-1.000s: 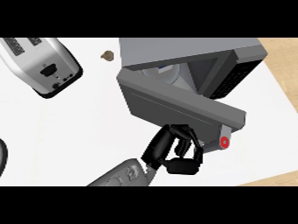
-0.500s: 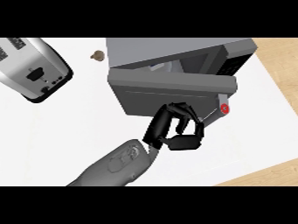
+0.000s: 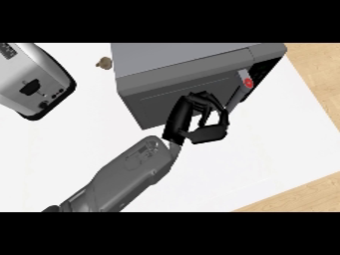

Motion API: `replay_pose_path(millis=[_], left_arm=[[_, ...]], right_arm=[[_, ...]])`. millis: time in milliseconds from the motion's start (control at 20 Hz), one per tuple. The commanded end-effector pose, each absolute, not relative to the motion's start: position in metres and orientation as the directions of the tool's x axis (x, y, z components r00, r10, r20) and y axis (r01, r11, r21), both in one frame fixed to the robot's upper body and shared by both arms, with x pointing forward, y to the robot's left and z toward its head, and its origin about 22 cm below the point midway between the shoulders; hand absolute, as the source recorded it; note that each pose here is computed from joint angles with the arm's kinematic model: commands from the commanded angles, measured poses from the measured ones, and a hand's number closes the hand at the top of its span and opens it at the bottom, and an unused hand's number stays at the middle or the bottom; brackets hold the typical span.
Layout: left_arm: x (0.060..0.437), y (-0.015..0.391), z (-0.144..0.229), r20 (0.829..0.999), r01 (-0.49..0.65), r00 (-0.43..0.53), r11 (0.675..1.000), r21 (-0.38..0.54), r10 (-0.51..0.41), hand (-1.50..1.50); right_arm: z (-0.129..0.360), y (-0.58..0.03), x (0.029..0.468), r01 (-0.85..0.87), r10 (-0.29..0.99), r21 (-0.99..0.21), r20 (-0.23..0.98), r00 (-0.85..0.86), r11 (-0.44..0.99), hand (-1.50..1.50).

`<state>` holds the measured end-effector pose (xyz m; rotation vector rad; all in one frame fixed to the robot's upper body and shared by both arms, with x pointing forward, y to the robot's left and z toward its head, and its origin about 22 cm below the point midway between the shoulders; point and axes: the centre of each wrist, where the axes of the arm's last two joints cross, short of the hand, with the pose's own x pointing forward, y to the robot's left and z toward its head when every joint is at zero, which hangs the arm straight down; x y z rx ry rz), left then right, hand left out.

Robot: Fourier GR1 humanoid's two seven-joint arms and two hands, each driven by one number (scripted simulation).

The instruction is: Pick up the milk, place it into the microwave and close the microwave

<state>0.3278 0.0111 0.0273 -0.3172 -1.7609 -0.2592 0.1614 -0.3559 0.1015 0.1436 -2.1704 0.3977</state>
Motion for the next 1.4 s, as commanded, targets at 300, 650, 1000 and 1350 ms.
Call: replay_pose_path(millis=[300,650,1000,1350], left_arm=[[0.351,0.011,0.047,0.957,0.311,-0.249,0.948,-0.067,0.15,1.5],[0.35,0.013,0.04,0.952,0.297,-0.261,0.951,-0.082,0.163,1.5],[0.352,0.012,0.04,0.945,0.291,-0.273,0.952,-0.096,0.18,1.5],[0.353,0.012,0.039,0.941,0.297,-0.276,0.949,-0.107,0.193,1.5]], right_arm=[[0.117,-0.367,0.172,-0.241,0.048,-0.237,0.799,-0.599,0.941,-1.5],[0.131,-0.378,0.179,-0.221,0.074,-0.257,0.792,-0.606,0.941,-1.5],[0.146,-0.387,0.187,-0.197,0.095,-0.279,0.768,-0.634,0.94,-1.5],[0.157,-0.399,0.193,-0.176,0.12,-0.294,0.764,-0.634,0.94,-1.5]])
